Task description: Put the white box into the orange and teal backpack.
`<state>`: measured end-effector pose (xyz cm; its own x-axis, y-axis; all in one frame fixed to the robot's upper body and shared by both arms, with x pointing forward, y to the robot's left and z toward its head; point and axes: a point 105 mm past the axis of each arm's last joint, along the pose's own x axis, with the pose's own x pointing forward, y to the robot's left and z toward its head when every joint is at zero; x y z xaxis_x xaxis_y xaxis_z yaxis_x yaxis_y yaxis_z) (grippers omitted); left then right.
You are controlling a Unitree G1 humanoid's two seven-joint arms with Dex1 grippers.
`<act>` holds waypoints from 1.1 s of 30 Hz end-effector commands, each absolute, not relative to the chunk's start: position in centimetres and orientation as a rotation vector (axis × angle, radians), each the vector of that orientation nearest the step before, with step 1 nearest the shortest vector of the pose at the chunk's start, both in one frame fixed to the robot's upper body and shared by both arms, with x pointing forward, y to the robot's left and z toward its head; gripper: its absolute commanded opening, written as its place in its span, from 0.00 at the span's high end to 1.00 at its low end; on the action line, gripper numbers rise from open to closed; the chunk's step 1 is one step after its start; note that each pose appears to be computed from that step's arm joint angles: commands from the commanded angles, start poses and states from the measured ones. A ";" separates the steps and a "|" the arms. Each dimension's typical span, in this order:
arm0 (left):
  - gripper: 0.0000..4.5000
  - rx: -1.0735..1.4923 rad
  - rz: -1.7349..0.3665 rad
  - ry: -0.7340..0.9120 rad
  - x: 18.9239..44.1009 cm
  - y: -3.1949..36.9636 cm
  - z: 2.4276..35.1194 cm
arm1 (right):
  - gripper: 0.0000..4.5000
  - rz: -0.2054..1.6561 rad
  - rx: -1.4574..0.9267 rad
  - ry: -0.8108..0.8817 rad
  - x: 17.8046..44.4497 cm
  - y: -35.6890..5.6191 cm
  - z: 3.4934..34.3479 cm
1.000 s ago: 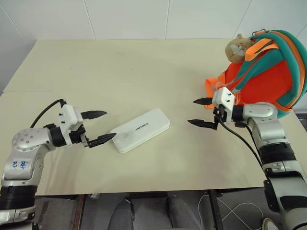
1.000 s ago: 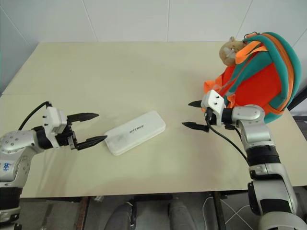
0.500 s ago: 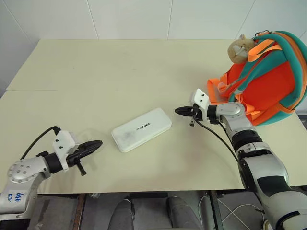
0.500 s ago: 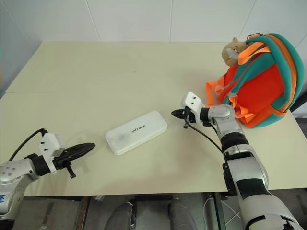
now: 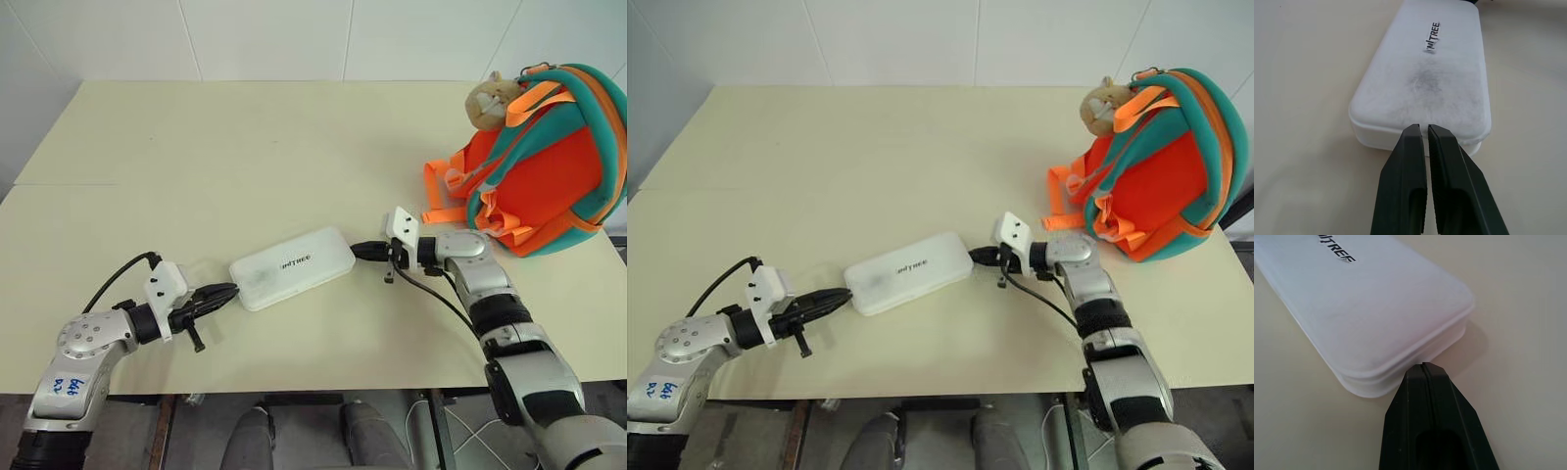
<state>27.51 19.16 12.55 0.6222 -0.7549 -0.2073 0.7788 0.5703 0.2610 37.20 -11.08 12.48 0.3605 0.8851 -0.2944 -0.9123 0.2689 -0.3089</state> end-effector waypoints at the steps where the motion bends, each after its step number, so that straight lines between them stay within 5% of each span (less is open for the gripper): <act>1: 0.94 0.353 -0.921 0.064 27.5 18.9 12.8 | 1.00 1.228 -0.458 0.016 36.2 -11.1 14.3; 13: 0.94 0.417 -0.750 0.128 27.2 23.6 14.0 | 1.00 1.171 -0.445 0.033 37.0 -11.1 13.9; 26: 0.94 0.362 -0.856 0.108 28.4 19.1 11.2 | 1.00 1.187 -0.434 0.032 36.6 -10.7 13.8; 33: 0.94 0.353 -0.921 0.054 28.8 17.2 12.2 | 1.00 1.194 -0.417 0.065 34.3 -12.4 14.2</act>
<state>29.03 18.72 11.12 0.6526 -0.7203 -0.2352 0.7566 0.6027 0.2534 35.19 -12.93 12.59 0.4032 0.8604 -0.3117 -0.9071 0.3308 -0.2603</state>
